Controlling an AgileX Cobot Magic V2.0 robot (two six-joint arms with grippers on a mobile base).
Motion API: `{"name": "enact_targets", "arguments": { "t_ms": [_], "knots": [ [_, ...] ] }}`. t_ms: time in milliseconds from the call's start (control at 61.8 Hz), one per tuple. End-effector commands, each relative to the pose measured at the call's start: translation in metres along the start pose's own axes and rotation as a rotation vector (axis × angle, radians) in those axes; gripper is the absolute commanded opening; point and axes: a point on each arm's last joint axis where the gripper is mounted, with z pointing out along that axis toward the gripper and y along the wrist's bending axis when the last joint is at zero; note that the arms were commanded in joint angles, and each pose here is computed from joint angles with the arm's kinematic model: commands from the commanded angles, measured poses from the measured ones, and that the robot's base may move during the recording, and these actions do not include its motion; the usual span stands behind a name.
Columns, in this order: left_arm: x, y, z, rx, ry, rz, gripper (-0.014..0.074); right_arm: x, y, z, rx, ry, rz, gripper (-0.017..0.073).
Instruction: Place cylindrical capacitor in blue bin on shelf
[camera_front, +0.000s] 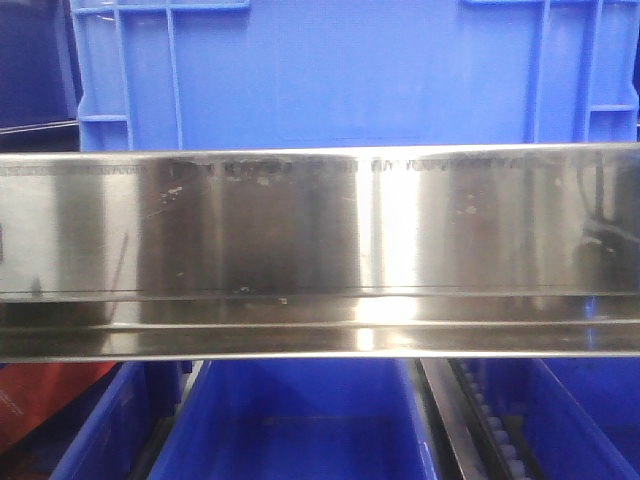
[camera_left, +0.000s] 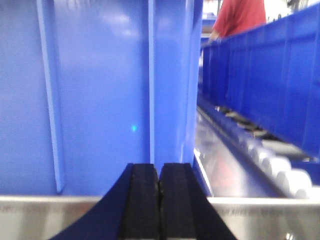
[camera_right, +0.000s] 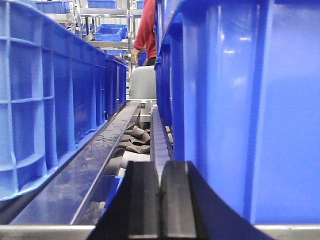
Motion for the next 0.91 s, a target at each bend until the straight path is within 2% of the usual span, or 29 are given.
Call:
{"name": "enact_targets", "arguments": {
  "t_ms": [0, 889],
  "knots": [
    [-0.0037, 0.0, -0.0005, 0.0, -0.046, -0.023, -0.0111, -0.0021, -0.0003, -0.0003, 0.004, -0.024, -0.006, -0.0163],
    [-0.0046, 0.0, -0.0005, 0.0, -0.056, -0.029, -0.0111, -0.0021, -0.0003, -0.0003, 0.004, -0.024, -0.006, -0.0163]
  ]
}}
